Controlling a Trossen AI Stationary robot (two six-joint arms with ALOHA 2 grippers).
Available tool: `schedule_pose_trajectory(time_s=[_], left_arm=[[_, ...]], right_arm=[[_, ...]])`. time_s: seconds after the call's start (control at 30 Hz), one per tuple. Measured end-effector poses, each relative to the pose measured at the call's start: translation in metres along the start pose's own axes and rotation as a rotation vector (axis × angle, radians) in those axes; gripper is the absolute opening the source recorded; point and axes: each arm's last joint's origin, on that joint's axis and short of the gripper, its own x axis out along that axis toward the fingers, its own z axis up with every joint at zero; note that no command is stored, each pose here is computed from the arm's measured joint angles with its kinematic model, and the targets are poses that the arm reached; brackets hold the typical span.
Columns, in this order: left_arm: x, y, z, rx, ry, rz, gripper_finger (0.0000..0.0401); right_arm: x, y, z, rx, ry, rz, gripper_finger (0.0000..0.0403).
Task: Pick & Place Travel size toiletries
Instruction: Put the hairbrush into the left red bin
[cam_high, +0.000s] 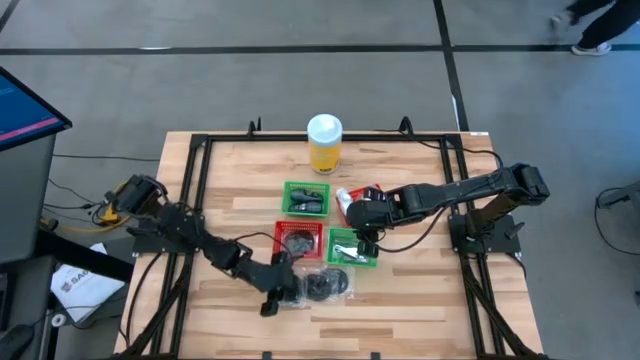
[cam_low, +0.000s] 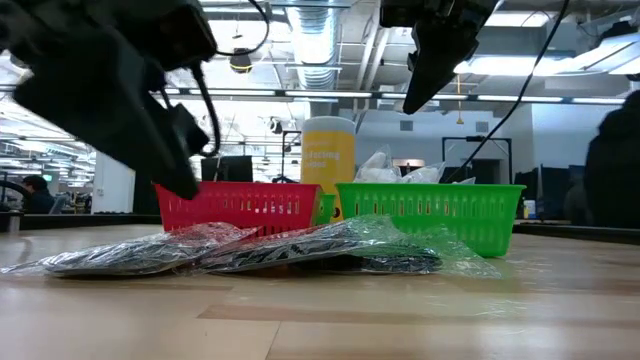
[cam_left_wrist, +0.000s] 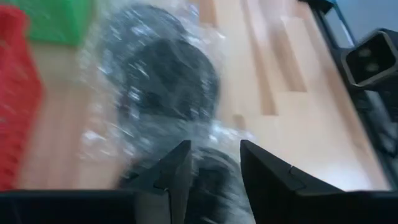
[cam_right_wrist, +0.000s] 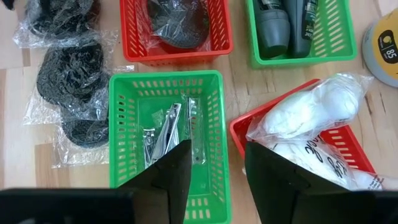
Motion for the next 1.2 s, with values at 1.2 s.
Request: schedule_pose_trajectory(time_s=[1.2], left_arm=[[0.034, -0.069, 0.028, 0.09, 0.184, 0.118, 0.0165]], right_arm=[[0.0, 0.0, -0.003, 0.006, 0.026, -0.006, 0.0138]])
